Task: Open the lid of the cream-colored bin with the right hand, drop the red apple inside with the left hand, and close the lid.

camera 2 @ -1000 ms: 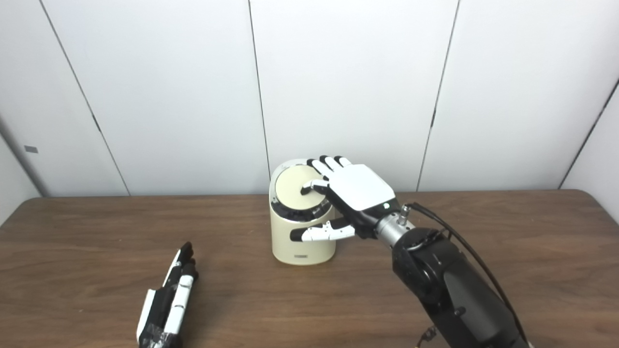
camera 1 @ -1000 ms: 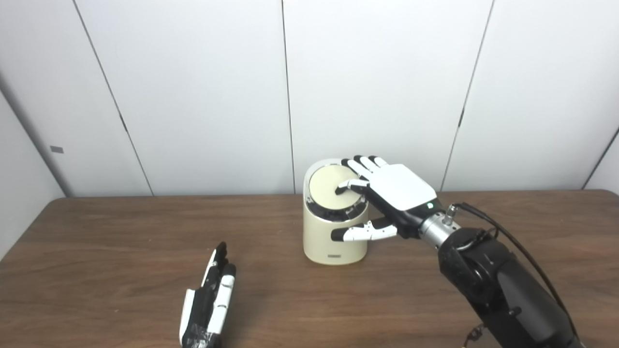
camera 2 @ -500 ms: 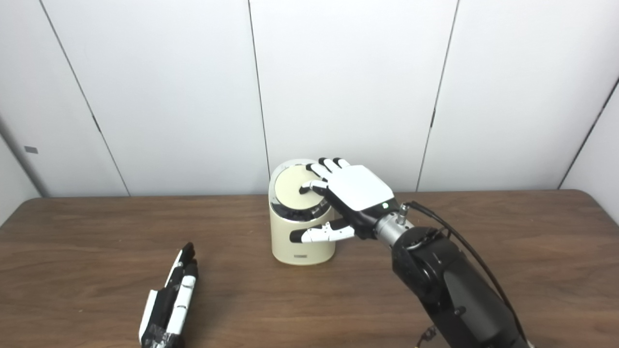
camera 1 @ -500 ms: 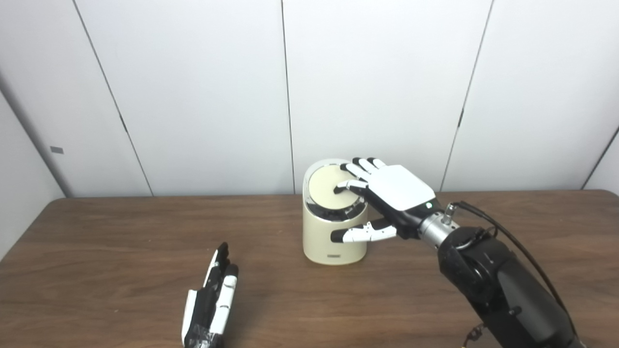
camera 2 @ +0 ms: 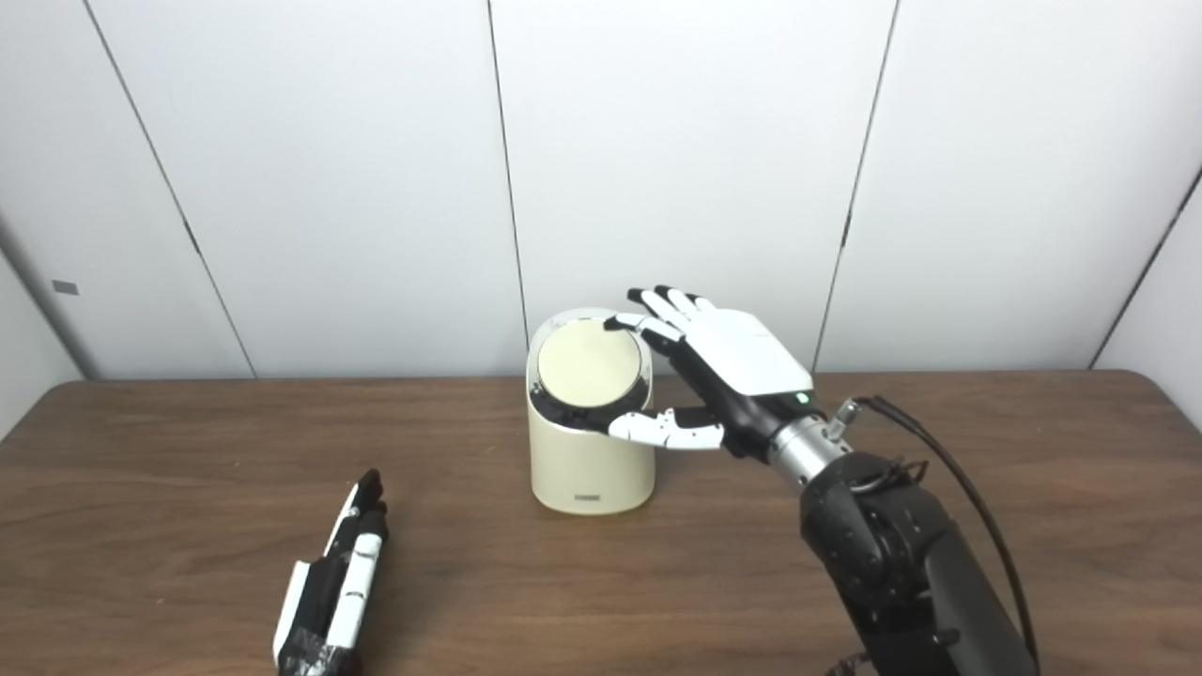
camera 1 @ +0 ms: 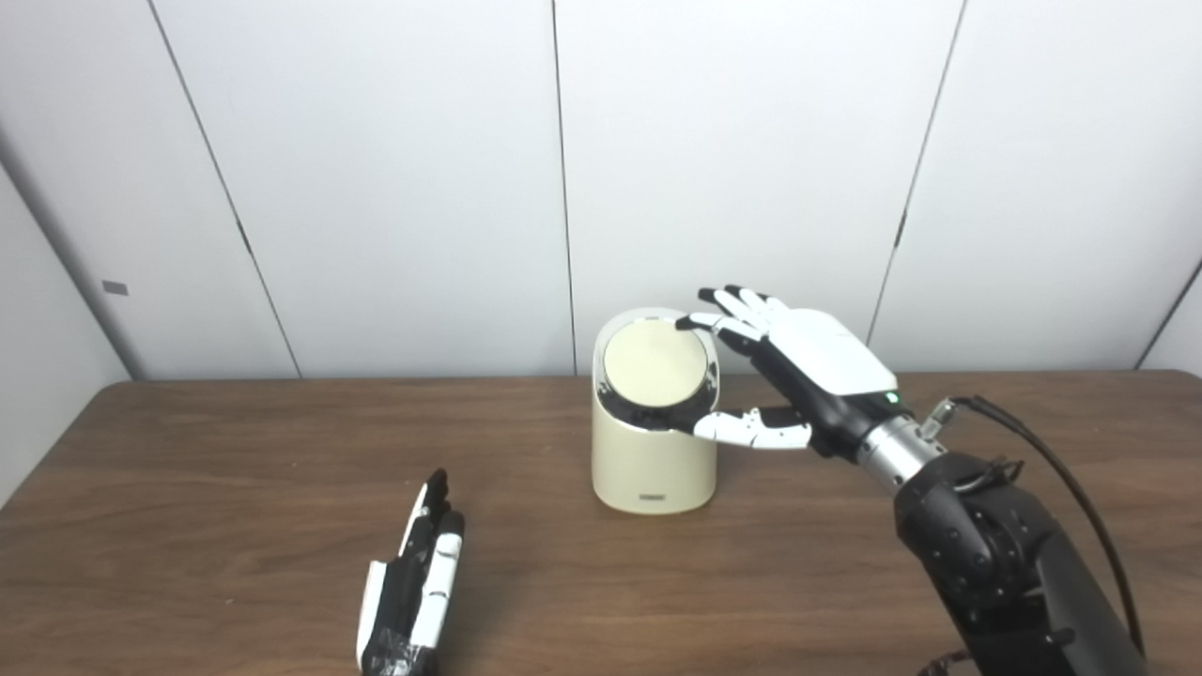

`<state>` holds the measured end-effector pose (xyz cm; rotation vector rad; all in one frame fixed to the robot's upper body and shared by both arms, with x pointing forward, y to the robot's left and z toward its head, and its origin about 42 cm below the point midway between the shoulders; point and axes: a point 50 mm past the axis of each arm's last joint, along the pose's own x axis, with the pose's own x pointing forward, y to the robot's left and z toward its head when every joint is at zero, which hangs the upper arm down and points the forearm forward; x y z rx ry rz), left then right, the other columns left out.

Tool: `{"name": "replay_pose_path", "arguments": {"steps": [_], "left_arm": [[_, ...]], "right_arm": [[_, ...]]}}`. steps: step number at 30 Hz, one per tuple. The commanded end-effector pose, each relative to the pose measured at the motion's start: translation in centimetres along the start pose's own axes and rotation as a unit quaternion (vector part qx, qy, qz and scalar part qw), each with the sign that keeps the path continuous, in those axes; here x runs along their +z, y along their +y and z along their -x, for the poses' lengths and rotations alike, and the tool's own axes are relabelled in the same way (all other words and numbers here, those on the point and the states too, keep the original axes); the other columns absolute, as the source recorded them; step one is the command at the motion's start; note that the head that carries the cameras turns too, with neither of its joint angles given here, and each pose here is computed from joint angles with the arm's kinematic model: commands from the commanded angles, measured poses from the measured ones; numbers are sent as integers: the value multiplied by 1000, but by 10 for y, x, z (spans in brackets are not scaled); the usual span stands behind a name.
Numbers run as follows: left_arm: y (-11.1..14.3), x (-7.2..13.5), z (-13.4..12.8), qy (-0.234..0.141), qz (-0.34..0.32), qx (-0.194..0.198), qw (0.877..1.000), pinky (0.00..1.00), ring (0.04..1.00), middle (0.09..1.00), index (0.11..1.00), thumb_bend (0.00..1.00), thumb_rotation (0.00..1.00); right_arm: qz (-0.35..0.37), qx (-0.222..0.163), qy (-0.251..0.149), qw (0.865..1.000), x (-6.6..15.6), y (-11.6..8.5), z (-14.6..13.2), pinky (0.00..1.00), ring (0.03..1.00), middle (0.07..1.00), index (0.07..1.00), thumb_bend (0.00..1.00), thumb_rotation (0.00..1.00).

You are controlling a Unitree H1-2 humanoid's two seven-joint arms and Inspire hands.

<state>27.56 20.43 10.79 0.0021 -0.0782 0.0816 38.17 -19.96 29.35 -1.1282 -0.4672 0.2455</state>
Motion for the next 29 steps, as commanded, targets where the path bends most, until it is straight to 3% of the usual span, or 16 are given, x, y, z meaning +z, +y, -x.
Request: {"name": "replay_pose_path", "arguments": {"steps": [1,7,12,15,19,24,29], "left_arm": [[0,-16,12,36,3,-2,999,992,1000,1000,1000,550,828],[7,-15,12,33,30,2,999,916,961,987,1000,533,775],[13,-13,13,32,27,5,999,930,959,980,1000,539,757],[17,-13,13,33,26,4,999,936,958,978,1000,558,766],[21,-10,13,30,24,2,999,958,970,988,1000,544,801],[24,-2,18,19,33,-3,999,979,987,997,1000,514,858],[26,9,23,-3,39,-2,999,990,987,995,1000,469,954]], "right_arm": [[-22,-36,-5,999,-2,-6,3,980,1000,984,918,506,909],[-137,-28,61,988,-20,17,41,956,1000,998,948,491,975],[-207,-42,97,973,-26,28,69,923,983,984,950,476,1000],[-280,-54,112,952,-31,35,81,942,973,983,963,508,1000],[-393,-72,113,910,-35,43,88,992,998,999,984,525,1000],[-428,-83,129,891,-42,64,102,1000,1000,1000,996,603,1000],[-429,-76,151,888,-37,79,113,1000,1000,1000,993,567,1000]]}}
